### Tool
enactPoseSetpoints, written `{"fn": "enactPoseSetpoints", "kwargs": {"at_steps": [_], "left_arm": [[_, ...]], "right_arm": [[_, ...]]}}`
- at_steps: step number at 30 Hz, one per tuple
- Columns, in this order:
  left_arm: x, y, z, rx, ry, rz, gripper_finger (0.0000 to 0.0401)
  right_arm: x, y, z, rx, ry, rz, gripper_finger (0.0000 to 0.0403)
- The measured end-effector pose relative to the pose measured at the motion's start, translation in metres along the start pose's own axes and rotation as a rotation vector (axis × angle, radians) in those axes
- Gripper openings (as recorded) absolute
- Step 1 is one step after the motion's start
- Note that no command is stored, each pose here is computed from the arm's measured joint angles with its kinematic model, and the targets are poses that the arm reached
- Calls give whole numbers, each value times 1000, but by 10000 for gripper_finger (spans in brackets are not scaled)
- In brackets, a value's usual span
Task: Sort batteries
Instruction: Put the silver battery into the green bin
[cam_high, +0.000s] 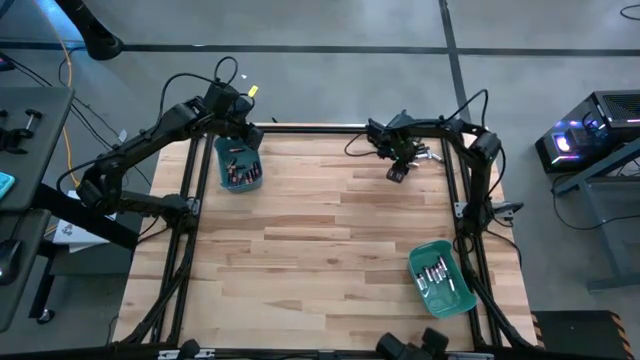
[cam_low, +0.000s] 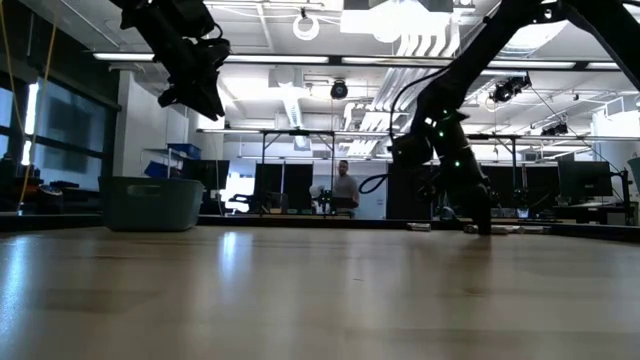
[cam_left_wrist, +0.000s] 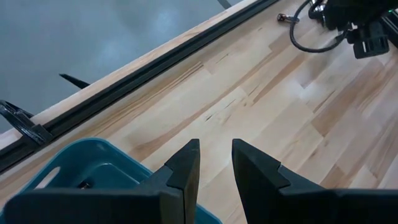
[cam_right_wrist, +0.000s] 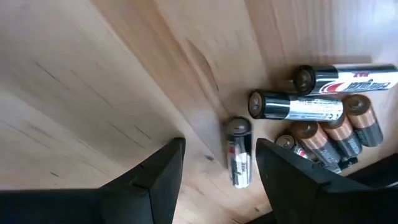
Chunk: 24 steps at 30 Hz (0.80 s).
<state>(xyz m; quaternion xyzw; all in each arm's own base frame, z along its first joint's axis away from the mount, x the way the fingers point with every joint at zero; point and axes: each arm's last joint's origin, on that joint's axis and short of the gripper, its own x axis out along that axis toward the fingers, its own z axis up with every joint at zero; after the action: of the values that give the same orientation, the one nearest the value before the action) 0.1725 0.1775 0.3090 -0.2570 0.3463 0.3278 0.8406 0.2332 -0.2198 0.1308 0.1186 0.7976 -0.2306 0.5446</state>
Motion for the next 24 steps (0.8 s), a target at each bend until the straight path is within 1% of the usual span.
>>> {"fn": "enactPoseSetpoints", "kwargs": {"at_steps": [2, 4, 6, 10, 11, 13, 15, 17, 19, 21, 24], "left_arm": [[0, 0, 0, 10, 0, 0, 87], [0, 0, 0, 17, 0, 0, 87], [0, 0, 0, 18, 0, 0, 87], [0, 0, 0, 18, 0, 0, 87], [0, 0, 0, 16, 1, 0, 87], [0, 0, 0, 17, 2, -9, 87], [0, -1, 0, 31, 5, -40, 87], [0, -2, 1, 46, -1, -85, 87], [0, -4, 4, 63, -30, -138, 87], [2, -6, 9, 82, -78, -195, 87], [12, -8, 14, 102, -162, -308, 87]], "right_arm": [[3, 2, -1, 1, 0, 10, 192], [4, 4, -2, 12, 4, 16, 172], [4, 8, -1, 18, 5, 21, 137], [3, 15, 0, 17, -2, 64, 43], [1, 17, 0, 22, -3, 81, 27], [-5, 22, 0, 33, -18, 152, 19], [-17, 29, 2, 56, -74, 282, 26], [-38, 32, 6, 79, -198, 401, 25], [-68, 32, 6, 103, -374, 514, 16], [-99, 31, 9, 109, -581, 612, 14], [-146, 31, 10, 119, -907, 707, 14]]}}
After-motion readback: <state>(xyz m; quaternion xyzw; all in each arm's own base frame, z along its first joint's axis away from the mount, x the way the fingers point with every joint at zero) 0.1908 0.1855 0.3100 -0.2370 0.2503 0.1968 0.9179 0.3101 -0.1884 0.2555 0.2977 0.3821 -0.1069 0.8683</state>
